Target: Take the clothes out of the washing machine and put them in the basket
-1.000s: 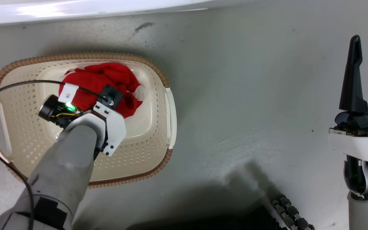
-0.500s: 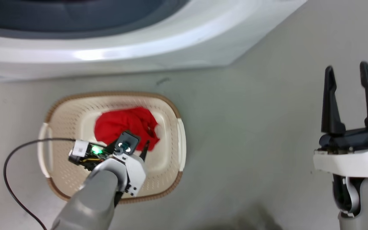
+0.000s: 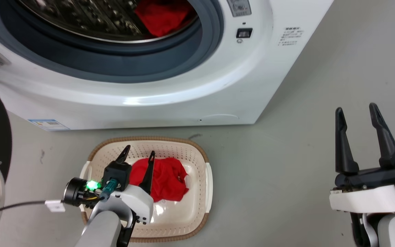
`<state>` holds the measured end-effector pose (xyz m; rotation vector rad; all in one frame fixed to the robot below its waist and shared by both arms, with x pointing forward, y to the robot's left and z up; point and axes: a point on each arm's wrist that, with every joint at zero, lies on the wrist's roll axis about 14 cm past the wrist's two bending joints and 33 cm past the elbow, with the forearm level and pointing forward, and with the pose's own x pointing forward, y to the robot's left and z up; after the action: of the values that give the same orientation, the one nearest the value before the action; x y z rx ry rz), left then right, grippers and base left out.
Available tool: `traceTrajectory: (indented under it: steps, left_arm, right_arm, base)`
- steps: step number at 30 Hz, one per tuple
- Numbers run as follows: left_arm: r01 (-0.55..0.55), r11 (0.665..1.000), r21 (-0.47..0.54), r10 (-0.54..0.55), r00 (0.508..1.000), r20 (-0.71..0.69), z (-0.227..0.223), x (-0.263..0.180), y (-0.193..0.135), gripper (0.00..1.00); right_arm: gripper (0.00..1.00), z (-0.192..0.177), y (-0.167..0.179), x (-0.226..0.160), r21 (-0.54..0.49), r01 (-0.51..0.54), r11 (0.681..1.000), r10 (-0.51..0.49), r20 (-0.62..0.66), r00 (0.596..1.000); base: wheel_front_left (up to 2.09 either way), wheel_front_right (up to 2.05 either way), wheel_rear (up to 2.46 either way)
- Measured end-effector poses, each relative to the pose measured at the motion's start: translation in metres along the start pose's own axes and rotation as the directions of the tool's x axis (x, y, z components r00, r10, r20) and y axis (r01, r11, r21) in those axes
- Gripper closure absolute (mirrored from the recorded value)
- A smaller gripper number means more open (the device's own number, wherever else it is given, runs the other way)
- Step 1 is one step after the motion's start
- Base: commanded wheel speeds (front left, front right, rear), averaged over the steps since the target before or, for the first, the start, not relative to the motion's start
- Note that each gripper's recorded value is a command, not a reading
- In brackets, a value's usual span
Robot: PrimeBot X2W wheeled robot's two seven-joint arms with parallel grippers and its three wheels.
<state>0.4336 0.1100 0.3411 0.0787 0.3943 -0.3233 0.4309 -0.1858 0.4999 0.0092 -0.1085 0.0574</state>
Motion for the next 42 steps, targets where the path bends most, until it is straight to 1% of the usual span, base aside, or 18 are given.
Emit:
traceTrajectory:
  steps: [4, 7, 10, 12, 14, 19, 22, 28, 34, 38, 42]
  left_arm:
    - [-0.075, 0.997, -0.033, 0.078, 0.989, 0.126, 0.037, -0.019, 0.011, 0.00]
    - [-0.133, 0.990, -0.051, 0.141, 0.967, 0.214, 0.064, -0.034, 0.021, 0.00]
    - [-0.164, 0.984, -0.069, 0.177, 0.943, 0.282, 0.084, -0.047, 0.027, 0.00]
    - [-0.177, 0.981, -0.079, 0.193, 0.929, 0.317, 0.096, -0.053, 0.031, 0.00]
    - [-0.172, 0.982, -0.074, 0.187, 0.916, 0.354, 0.109, -0.055, 0.032, 0.00]
    - [-0.157, 0.986, -0.051, 0.163, 0.887, 0.431, 0.141, -0.046, 0.038, 0.00]
    - [-0.142, 0.989, -0.035, 0.141, 0.866, 0.480, 0.165, -0.031, 0.043, 0.00]
    - [-0.123, 0.992, 0.006, 0.105, 0.867, 0.488, 0.189, 0.017, 0.053, 0.00]
    - [-0.098, 0.994, 0.040, 0.072, 0.903, 0.424, 0.193, 0.080, 0.060, 0.00]
    - [-0.072, 0.995, 0.067, 0.045, 0.940, 0.339, 0.184, 0.125, 0.062, 0.00]
    - [-0.050, 0.997, 0.065, 0.031, 0.963, 0.268, 0.180, 0.168, 0.063, 0.00]
  right_arm:
    - [0.00, 0.013, 0.005, -0.007, 0.003, -0.011, 1.000, 0.011, 0.027, 1.000]
    - [0.00, 0.020, 0.007, -0.012, 0.005, -0.016, 1.000, 0.016, 0.041, 0.999]
    - [0.00, 0.027, 0.008, -0.016, 0.005, -0.018, 1.000, 0.018, 0.055, 0.998]
    - [0.00, 0.029, 0.009, -0.020, 0.007, -0.021, 1.000, 0.021, 0.059, 0.998]
    - [0.00, 0.032, 0.010, -0.021, 0.006, -0.023, 1.000, 0.023, 0.066, 0.998]
    - [0.00, 0.032, 0.005, -0.022, 0.002, -0.009, 1.000, 0.009, 0.066, 0.998]
    - [0.00, 0.028, 0.003, -0.021, 0.003, -0.004, 1.000, 0.004, 0.053, 0.999]
    - [0.00, 0.021, -0.005, -0.010, 0.007, 0.017, 1.000, -0.017, 0.045, 0.999]
    - [0.00, 0.005, -0.019, 0.003, 0.008, 0.051, 0.999, -0.051, 0.019, 0.999]
    - [0.00, -0.010, -0.029, 0.008, 0.011, 0.079, 0.997, -0.078, -0.016, 0.997]
    - [0.00, -0.026, -0.040, 0.012, 0.006, 0.105, 0.994, -0.105, -0.047, 0.993]
  base:
    - [0.00, 0.00, 0.00]
    - [0.00, 0.00, 0.00]
    - [0.00, 0.00, 0.00]
    - [0.00, 0.00, 0.00]
    - [0.00, 0.00, 0.00]
    - [0.00, 0.00, 0.00]
    - [0.00, 0.00, 0.00]
    - [0.00, 0.00, 0.00]
    - [0.00, 0.00, 0.00]
    - [0.00, 0.00, 0.00]
    - [0.00, 0.00, 0.00]
